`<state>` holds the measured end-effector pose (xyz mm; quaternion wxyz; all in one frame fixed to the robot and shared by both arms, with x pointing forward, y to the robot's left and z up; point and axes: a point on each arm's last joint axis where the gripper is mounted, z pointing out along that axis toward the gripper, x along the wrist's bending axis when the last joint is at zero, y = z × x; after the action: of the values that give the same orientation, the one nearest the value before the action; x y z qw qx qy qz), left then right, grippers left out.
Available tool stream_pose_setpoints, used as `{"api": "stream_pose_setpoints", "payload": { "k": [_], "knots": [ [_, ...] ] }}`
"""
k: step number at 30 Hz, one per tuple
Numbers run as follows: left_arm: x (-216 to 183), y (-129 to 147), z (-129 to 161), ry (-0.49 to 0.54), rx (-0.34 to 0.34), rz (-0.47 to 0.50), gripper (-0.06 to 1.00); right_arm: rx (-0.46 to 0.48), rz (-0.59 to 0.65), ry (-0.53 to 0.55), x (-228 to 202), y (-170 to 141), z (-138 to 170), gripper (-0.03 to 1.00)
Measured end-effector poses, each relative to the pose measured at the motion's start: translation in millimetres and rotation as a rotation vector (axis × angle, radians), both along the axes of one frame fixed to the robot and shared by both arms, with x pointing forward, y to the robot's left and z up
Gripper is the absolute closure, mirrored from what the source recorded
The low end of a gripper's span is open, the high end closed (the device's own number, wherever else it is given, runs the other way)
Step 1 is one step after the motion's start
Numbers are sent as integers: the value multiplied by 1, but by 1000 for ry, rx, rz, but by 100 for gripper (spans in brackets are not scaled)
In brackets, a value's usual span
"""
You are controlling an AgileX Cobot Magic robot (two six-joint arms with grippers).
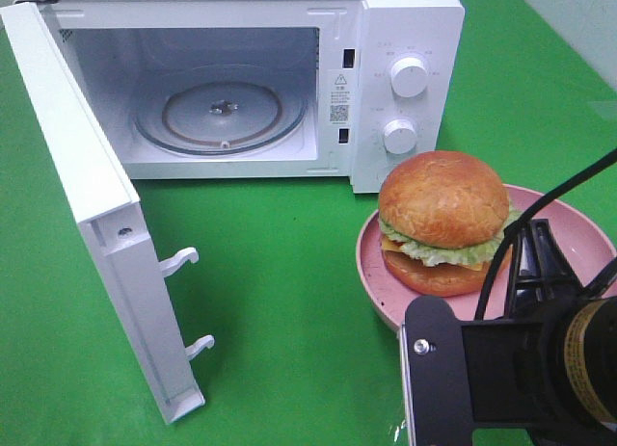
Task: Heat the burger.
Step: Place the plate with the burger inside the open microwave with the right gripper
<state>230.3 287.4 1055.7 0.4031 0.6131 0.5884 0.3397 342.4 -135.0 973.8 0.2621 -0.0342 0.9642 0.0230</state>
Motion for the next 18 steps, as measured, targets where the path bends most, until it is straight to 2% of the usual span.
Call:
{"api": "stream_pose_setpoints", "payload": {
  "k": [2, 6, 13, 18],
  "knots": [
    [0, 0, 0, 0, 0, 0, -3, 3, 93, -8, 0, 4, 0, 91],
    [0, 0, 0, 0, 0, 0, -3, 7, 179, -32, 1, 9, 1, 91],
    [0, 0, 0, 0, 0, 0, -3, 16, 242, -72, 3, 12, 3, 91],
    [0, 0, 0, 0, 0, 0, -3, 60, 298, -90, 2, 18, 5, 91]
  ]
}}
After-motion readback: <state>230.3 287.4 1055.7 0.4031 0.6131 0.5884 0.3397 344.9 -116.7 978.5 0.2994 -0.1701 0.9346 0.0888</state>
